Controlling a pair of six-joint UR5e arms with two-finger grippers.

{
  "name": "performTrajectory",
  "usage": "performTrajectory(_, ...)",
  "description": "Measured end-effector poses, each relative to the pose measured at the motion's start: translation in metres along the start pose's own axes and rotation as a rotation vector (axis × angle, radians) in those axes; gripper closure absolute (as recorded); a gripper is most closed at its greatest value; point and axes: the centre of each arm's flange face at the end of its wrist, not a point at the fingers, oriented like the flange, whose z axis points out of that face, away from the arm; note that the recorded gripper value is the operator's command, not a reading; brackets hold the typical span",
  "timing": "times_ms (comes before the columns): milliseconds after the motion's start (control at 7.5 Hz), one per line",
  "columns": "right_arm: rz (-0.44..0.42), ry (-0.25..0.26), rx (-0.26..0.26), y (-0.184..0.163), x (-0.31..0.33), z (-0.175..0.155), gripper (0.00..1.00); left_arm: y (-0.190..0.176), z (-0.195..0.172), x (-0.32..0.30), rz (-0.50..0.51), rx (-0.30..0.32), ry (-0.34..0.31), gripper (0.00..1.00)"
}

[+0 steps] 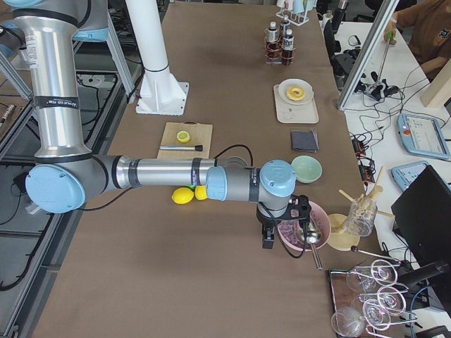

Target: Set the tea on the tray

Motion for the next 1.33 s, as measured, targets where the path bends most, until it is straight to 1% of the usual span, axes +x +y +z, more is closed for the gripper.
performTrajectory(133, 0.003, -0.007, -0.003, 0.0016, -0.0022, -0.0021, 0.00, -0.0004, -0.0003, 0.0004, 0.002, 0.002, 0.001, 0.03)
performTrajectory(1333, 0.005, -0.007, -0.007, 0.0031, -0.0009, -0.0002, 0.00, -0.0073, -0.0085, 0.0103, 0.016, 0.020, -0.001, 0.03)
